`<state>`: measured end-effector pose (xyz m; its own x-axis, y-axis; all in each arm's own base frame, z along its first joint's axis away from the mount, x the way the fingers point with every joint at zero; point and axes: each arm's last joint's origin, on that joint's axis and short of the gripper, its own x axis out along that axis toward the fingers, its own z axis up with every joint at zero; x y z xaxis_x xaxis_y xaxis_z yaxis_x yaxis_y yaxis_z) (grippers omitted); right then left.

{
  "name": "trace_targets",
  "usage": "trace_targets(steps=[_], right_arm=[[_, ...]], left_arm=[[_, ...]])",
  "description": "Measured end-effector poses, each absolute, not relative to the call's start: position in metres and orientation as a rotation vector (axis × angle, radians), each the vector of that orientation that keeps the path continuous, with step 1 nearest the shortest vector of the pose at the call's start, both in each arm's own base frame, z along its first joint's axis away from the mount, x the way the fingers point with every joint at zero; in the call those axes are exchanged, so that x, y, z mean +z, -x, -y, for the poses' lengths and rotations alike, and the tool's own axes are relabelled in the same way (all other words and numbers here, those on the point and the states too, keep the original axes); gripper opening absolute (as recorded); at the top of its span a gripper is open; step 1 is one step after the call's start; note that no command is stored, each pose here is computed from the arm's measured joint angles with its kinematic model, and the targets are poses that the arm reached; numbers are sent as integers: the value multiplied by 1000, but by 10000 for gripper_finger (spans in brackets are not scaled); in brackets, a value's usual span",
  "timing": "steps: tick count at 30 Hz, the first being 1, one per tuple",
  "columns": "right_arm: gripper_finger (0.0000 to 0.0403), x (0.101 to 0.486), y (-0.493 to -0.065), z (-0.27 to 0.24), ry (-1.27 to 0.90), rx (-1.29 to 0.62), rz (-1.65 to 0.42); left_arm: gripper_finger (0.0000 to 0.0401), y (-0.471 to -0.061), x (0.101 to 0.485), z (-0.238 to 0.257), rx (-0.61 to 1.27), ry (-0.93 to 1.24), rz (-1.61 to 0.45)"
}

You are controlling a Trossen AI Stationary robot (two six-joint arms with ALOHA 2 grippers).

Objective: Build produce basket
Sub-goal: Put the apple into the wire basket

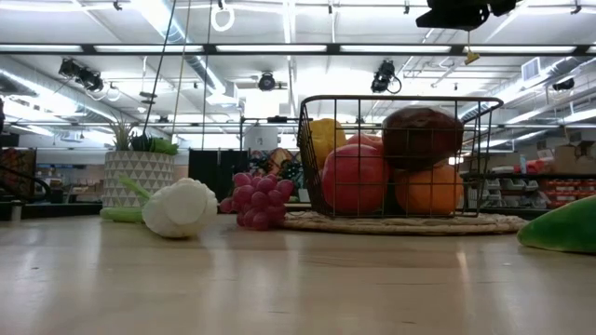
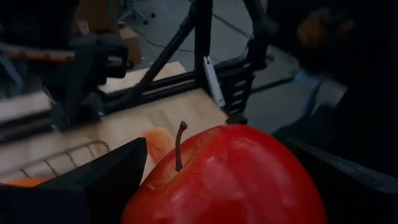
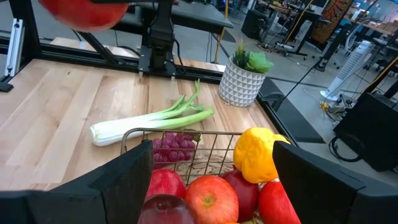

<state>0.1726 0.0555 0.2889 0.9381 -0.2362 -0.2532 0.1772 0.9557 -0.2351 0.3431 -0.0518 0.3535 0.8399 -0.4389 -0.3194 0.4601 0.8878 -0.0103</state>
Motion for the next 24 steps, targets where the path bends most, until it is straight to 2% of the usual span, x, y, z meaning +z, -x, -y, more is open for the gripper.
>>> trace_targets(steps=[6, 17, 24], right_arm=[[334, 289, -173, -56, 211, -212, -283], [334, 289, -173, -56, 209, -212, -284], [334, 289, -173, -56, 210, -212, -284]], left_arm=[[378, -342, 352, 63, -469, -273, -293], [378, -353, 330, 70, -461, -297, -380], [378, -368, 311, 61, -352, -501, -428]])
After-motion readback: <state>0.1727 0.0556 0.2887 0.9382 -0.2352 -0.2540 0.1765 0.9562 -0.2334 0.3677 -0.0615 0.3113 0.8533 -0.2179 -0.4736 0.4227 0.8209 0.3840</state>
